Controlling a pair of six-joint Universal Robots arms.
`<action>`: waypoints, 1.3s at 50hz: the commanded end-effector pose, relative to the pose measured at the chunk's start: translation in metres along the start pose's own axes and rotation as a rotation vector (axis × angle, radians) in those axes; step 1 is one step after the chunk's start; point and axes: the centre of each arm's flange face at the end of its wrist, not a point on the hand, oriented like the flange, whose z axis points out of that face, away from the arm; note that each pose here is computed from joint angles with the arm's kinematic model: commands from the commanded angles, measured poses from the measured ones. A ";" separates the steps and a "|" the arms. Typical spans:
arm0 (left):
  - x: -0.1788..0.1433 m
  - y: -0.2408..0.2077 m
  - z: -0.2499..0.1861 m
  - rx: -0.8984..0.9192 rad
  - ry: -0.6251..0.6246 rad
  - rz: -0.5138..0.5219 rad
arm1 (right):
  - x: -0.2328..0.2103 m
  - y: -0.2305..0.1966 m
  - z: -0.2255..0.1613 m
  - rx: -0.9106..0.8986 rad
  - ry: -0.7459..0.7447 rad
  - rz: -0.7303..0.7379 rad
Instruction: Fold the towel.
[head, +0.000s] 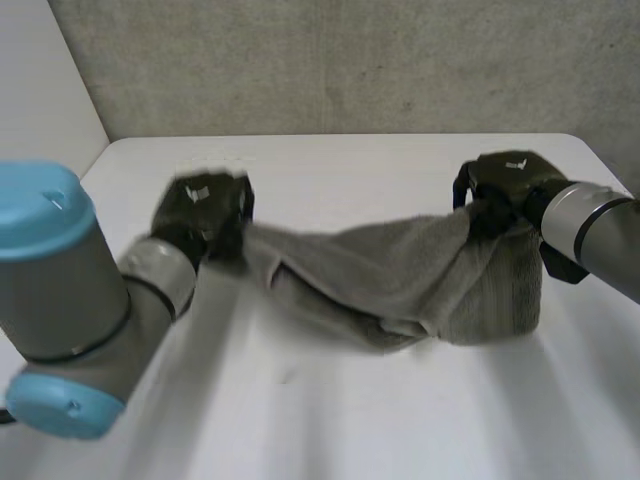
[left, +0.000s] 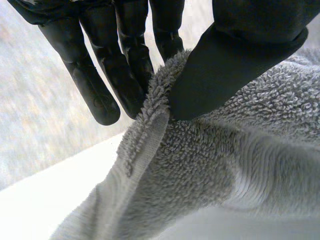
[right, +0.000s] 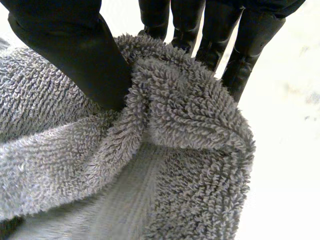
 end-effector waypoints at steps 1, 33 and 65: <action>0.016 0.074 -0.007 -0.221 0.059 0.088 | 0.010 0.030 0.036 -0.054 0.014 -0.088; -0.002 0.075 -0.024 -0.200 0.006 -0.002 | -0.021 0.034 -0.040 0.057 -0.009 -0.210; -0.013 0.110 -0.007 -0.216 -0.020 -0.012 | -0.033 0.111 -0.008 -0.076 0.029 0.081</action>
